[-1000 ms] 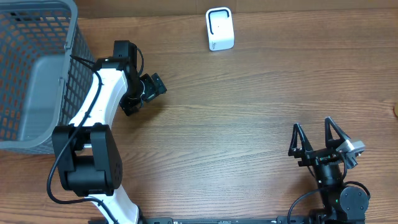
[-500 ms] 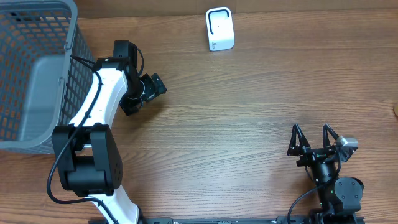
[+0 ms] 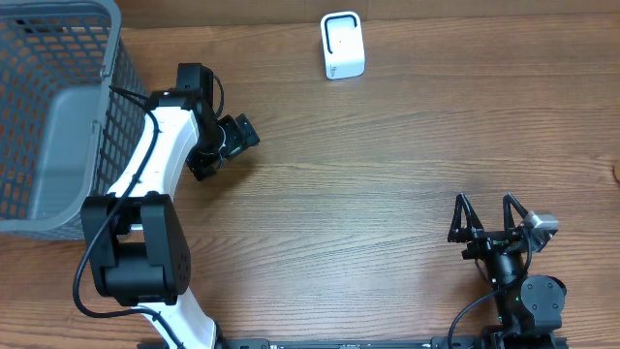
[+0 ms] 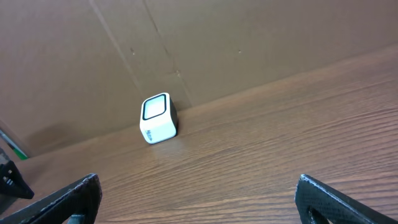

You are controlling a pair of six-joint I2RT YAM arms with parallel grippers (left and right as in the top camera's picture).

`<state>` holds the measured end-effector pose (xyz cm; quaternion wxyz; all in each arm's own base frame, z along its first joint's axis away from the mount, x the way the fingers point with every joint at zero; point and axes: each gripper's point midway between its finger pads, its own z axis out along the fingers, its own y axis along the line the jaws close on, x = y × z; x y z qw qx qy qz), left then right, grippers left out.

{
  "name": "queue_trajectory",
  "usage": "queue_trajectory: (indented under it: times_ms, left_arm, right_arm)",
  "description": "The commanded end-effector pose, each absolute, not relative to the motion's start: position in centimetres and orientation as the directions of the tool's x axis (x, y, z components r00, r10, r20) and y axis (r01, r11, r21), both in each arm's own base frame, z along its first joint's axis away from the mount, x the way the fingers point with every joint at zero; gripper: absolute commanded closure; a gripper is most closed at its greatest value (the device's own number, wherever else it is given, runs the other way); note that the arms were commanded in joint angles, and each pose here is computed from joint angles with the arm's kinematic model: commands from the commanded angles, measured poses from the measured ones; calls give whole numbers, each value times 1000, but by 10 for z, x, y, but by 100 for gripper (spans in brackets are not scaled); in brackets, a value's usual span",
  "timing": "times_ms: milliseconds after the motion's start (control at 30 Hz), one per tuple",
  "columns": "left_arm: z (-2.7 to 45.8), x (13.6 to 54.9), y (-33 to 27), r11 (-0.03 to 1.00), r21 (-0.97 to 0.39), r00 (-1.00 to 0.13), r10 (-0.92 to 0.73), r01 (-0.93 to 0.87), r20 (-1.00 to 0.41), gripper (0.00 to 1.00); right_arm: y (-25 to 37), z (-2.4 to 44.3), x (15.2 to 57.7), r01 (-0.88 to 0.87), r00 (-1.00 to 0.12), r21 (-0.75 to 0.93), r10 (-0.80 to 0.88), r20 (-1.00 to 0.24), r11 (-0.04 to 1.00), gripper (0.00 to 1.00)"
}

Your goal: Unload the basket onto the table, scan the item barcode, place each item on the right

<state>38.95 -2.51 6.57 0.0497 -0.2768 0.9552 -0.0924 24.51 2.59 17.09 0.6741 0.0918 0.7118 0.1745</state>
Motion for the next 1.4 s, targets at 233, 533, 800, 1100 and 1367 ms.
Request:
queue_trajectory:
  times_ms: [233,533,800,1100,1367]
  left_arm:
    - [64,388,-25,836,-199,-848,-529,-511,-43,0]
    - [92,365,-26,859,-187,-871,-490,-476,-35,0]
    - [193,382,-50,939,-291,-828,-309,-186,-467,0]
    - [214,317,-56,950,-312,-657,-256,-34,-709,0]
    - [225,243,-46,964,-247,-441,-179,100,-879,0]
  right_arm:
    - [26,170,245,-104,-64,361,356,-932,927,0]
    - [26,170,245,-104,-65,361,356,-932,927,0]
    - [26,170,245,-104,-64,361,356,-932,927,0]
    - [26,170,245,-104,-64,361,356,-932,927,0]
    - [26,170,245,-104,-64,361,356,-932,927,0]
